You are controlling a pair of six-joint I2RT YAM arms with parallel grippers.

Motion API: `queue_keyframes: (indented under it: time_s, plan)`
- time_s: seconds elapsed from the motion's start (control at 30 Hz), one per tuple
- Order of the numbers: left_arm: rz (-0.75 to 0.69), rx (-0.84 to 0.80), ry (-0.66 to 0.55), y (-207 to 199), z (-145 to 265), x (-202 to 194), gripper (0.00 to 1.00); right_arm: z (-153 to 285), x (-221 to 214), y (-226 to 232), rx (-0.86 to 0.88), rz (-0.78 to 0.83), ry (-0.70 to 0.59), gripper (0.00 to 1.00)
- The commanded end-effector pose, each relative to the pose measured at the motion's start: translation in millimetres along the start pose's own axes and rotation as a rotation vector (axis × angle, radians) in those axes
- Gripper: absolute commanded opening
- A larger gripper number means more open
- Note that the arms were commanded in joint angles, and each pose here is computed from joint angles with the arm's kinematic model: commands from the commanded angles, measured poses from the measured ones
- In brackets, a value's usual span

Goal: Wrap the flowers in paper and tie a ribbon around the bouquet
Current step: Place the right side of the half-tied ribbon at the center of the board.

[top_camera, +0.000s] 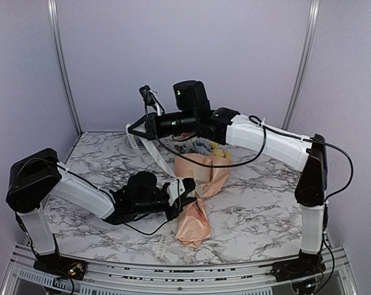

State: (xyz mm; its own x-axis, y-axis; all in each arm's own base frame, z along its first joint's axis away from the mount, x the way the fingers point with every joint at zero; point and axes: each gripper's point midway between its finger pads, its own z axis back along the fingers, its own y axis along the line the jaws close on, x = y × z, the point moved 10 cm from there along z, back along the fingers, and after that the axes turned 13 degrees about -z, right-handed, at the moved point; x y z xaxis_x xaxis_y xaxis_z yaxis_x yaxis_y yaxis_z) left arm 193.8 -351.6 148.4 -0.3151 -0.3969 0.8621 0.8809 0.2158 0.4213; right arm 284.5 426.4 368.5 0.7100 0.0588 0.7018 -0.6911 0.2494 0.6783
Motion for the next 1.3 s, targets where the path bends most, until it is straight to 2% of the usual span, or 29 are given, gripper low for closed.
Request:
queue_keyframes:
  time_s: [0.0,0.1,0.13,0.2,0.23,0.27,0.3,0.33,0.63,0.77,0.83,0.9,0.93,1.0,1.1,1.27]
  plan:
    - [0.009,0.001,0.01,-3.7,-0.5,-1.2,0.0,-44.6,-14.2,22.5,0.1,-0.03,0.043,0.0]
    - [0.011,0.0,0.015,-4.4,-0.8,-2.8,0.0,-69.0,-37.3,24.9,0.119,-0.034,0.13,0.0]
    - [0.013,-0.001,0.016,-4.6,-1.3,-3.2,0.0,-72.8,-41.2,25.2,0.123,-0.034,0.147,0.06]
    - [0.025,-0.005,0.018,-5.1,-2.5,-4.6,0.0,-73.3,-43.2,25.7,0.119,-0.037,0.162,0.29]
    - [0.03,-0.009,0.015,-5.3,-3.0,-4.3,0.0,-71.4,-42.8,26.9,0.11,-0.027,0.158,0.46]
    - [0.036,-0.014,0.012,-5.6,-3.6,-4.0,0.0,-68.9,-41.8,28.8,0.103,-0.007,0.153,0.77]
    - [0.038,-0.02,0.011,-6.3,-4.1,-4.0,0.0,-66.0,-39.9,29.3,0.085,0.006,0.144,0.96]
    - [0.04,-0.022,0.01,-6.2,-4.4,-4.4,0.0,-63.0,-38.4,31.0,0.071,0.022,0.136,0.99]
    - [0.043,-0.026,0.006,-6.1,-4.1,-3.3,0.0,-19.5,-7.1,43.2,0.014,0.123,0.067,1.0]
    - [0.052,-0.023,0.0,-5.1,-3.2,-1.3,0.0,-17.6,-9.5,16.5,-0.198,0.037,0.064,0.98]
    - [0.049,-0.019,-0.002,-4.5,-2.3,-0.1,0.0,-19.3,-18.7,-7.2,-0.394,0.03,0.077,0.98]
    - [0.045,-0.016,-0.001,-4.5,-1.9,0.0,0.0,-23.3,-32.4,-34.5,-0.575,0.03,0.133,0.96]
    - [0.044,-0.017,0.0,-4.7,-2.3,-0.4,0.0,-27.8,-38.8,-46.7,-0.606,0.014,0.181,0.93]
    - [0.044,-0.02,0.001,-5.0,-3.3,-1.2,0.0,-39.9,-53.4,-58.2,-0.581,-0.015,0.289,0.86]
    - [0.043,-0.024,0.0,-4.8,-4.5,-0.2,0.0,-54.5,-67.9,-52.2,-0.525,0.026,0.37,0.85]
    - [0.032,-0.013,0.011,-3.5,-2.4,0.0,0.0,-49.5,-58.0,-19.6,-0.252,0.051,0.344,0.87]
